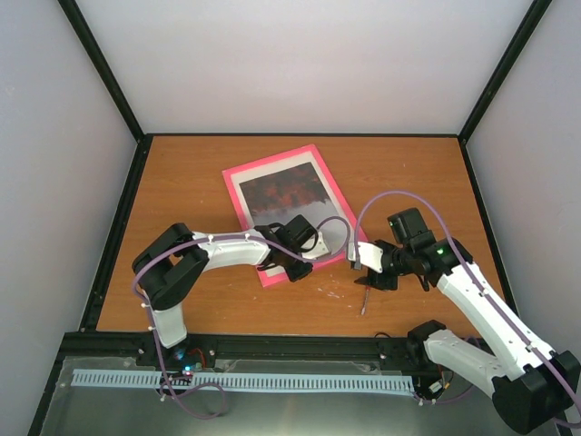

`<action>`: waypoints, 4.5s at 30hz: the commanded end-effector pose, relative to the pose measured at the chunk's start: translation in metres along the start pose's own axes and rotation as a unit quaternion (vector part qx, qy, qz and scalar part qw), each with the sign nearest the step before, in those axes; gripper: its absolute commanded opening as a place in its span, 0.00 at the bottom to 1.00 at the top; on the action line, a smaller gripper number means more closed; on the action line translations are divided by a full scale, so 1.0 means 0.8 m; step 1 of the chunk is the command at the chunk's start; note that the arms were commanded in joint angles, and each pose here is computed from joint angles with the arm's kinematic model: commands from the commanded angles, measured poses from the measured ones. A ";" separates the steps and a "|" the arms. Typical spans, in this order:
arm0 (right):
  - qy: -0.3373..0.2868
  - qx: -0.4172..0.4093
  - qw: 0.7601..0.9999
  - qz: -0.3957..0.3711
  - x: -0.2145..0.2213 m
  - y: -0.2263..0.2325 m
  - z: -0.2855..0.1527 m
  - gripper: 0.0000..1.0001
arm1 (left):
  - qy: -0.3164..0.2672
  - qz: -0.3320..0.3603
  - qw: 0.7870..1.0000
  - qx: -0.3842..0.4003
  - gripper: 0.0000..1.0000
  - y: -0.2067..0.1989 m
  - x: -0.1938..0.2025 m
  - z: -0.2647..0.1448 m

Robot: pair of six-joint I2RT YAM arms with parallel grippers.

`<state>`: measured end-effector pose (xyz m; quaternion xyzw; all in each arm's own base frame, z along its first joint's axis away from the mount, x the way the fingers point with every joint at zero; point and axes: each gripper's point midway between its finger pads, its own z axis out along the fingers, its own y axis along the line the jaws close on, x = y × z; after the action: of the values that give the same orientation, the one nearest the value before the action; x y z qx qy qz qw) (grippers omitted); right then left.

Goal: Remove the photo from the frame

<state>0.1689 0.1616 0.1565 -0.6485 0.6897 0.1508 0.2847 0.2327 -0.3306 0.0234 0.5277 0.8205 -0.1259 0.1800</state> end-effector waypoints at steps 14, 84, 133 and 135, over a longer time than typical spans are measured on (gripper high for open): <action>0.025 0.196 0.958 -0.208 0.016 -0.056 -0.007 0.57 | -0.047 -0.005 0.999 0.015 0.01 -0.008 -0.062 -0.061; 0.033 0.197 0.935 -0.294 -0.037 -0.135 -0.124 0.03 | -0.398 0.123 0.900 -0.131 0.76 -0.033 -0.039 -0.383; -0.119 0.301 0.944 -0.065 -0.153 -0.129 -0.284 0.69 | -0.461 -0.025 0.881 -0.107 0.01 0.101 -0.139 -0.430; -0.120 0.291 0.948 -0.035 -0.150 -0.134 -0.279 0.69 | -0.468 -0.057 0.877 -0.099 0.01 0.117 -0.137 -0.444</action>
<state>0.2222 0.1169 0.4299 -0.5851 0.5778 -0.0500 0.5668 0.2891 -0.2624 0.3510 0.4179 0.6515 -0.2140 0.5959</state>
